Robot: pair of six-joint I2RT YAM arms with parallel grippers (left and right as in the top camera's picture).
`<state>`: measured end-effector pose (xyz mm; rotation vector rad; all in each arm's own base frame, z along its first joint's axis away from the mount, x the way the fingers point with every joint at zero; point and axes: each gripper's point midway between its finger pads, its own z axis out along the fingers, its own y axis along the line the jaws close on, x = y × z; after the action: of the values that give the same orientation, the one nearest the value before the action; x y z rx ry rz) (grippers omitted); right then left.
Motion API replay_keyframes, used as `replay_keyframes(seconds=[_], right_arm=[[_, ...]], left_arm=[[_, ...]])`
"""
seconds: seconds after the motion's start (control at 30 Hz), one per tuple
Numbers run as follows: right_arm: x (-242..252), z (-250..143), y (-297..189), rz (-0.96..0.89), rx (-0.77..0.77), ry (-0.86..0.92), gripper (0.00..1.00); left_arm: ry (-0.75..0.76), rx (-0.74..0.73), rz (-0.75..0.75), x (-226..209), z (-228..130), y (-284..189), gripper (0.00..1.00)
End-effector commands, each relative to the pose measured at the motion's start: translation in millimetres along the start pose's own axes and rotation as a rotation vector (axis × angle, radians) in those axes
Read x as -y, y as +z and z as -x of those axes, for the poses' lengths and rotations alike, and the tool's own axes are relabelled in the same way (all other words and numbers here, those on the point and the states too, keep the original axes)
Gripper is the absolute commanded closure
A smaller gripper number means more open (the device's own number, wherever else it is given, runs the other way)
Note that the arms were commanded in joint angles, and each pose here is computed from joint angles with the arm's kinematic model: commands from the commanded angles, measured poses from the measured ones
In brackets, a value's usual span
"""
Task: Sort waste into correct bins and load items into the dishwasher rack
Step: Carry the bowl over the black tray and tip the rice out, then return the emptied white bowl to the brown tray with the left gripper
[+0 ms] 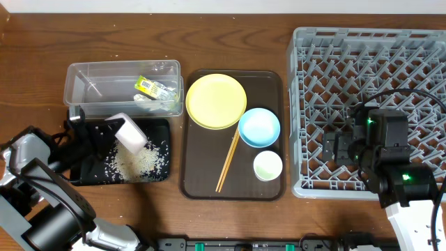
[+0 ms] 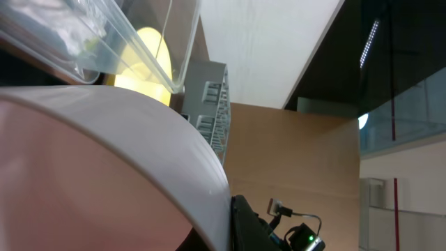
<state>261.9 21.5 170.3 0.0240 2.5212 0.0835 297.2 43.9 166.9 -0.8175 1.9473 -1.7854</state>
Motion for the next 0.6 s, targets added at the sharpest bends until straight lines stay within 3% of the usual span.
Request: replay_keyframes(seconds=[0.0, 0.2, 0.43, 0.57], right_arm=[[2.0, 7.4, -4.7, -0.002, 0.021, 0.001, 0.01], [2.0, 7.5, -4.7, -0.001, 0.021, 0.001, 0.01], [1.7, 10.1, -4.7, -0.001, 0.032, 0.002, 0.01], [1.7, 10.0, -4.7, -0.001, 0.031, 0.002, 0.01]], left_arm=[[0.098, -0.001, -0.033, 8.7, -4.9, 2.4, 0.94], [0.25, -0.124, 0.004, 19.6, -41.0, 21.0, 0.94], [0.492, -0.405, 0.022, 35.3, -111.1, 67.2, 0.94], [0.562, -0.591, 0.08, 22.4, -147.1, 92.6, 0.94]])
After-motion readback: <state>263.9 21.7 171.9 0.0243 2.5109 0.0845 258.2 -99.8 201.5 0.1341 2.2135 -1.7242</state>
